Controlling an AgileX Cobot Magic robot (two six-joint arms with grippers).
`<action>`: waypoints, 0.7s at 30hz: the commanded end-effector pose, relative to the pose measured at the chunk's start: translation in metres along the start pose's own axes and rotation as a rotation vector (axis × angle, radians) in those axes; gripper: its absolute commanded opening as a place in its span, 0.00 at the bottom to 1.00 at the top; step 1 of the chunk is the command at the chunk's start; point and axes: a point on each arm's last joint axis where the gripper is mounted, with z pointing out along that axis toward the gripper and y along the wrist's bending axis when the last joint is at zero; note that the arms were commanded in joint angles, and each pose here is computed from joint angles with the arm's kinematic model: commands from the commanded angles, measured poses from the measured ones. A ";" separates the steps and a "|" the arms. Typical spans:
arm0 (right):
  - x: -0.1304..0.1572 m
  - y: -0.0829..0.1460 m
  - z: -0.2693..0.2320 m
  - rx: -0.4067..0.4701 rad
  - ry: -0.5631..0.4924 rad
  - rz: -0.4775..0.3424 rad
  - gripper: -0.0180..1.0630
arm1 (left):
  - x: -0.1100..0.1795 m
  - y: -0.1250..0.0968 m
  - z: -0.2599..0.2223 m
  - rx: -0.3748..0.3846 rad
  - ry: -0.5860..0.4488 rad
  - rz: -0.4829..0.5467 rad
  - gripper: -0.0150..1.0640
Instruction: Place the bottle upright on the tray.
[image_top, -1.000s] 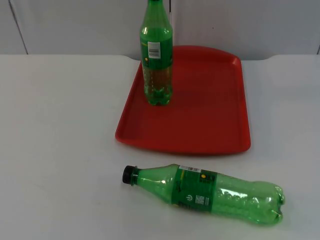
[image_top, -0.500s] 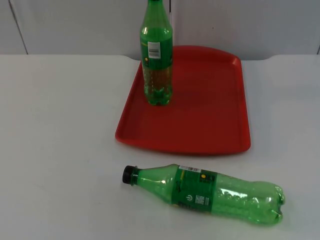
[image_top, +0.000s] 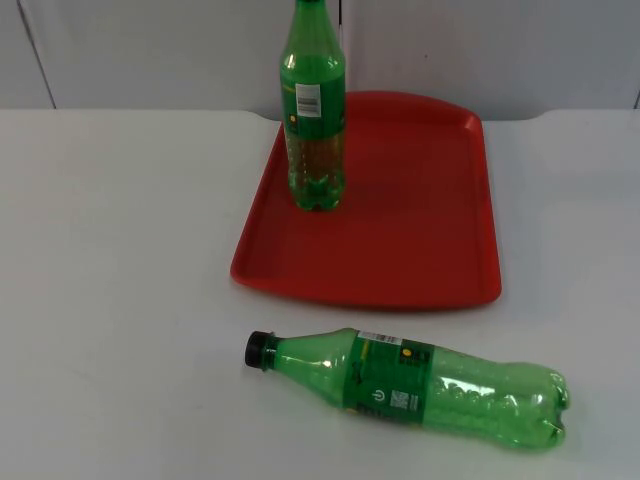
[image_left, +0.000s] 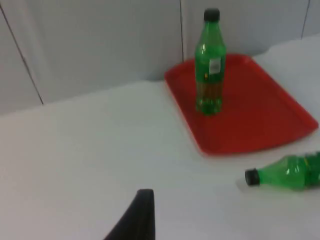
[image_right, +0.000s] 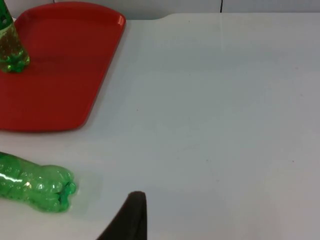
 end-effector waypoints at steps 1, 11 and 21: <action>0.000 0.000 0.000 0.001 -0.006 0.000 0.99 | 0.009 -0.001 0.009 0.023 0.052 -0.012 0.99; 0.000 0.000 0.000 0.000 -0.008 0.000 0.99 | 0.033 -0.002 0.044 0.023 0.129 -0.056 0.99; 0.000 0.000 0.000 0.000 -0.008 0.000 0.99 | 0.035 0.001 0.047 -0.008 0.133 -0.037 0.99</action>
